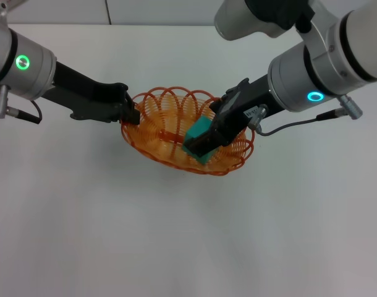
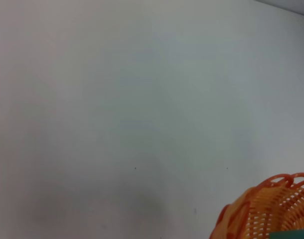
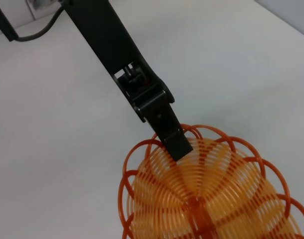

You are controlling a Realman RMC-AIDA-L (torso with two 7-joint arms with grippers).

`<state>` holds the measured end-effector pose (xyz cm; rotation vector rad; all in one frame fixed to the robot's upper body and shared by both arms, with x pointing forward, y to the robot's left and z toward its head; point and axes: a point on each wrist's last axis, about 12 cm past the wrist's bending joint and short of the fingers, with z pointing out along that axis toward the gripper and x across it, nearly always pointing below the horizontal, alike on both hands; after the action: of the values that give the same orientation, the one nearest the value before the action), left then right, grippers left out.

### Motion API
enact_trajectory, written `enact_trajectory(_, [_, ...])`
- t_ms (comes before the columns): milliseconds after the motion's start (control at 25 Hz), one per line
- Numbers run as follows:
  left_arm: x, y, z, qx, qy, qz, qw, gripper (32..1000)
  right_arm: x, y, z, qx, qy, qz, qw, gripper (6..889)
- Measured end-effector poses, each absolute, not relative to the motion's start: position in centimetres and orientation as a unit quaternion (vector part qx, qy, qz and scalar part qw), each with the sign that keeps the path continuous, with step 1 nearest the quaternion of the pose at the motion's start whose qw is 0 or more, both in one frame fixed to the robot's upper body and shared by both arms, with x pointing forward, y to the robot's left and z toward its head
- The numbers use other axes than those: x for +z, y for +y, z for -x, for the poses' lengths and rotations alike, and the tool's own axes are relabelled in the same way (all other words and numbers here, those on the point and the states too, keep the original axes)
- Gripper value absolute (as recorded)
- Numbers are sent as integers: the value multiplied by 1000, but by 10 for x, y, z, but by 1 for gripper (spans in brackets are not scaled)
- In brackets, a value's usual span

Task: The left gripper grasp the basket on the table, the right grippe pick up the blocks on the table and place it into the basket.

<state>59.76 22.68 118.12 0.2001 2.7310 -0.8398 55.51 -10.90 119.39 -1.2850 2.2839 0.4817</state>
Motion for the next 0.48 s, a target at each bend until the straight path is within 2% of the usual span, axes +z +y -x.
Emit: enact_trajectory(480, [1180, 229, -597, -290, 945, -66, 138, 98, 1208, -109, -549, 178, 826, 469, 258, 883])
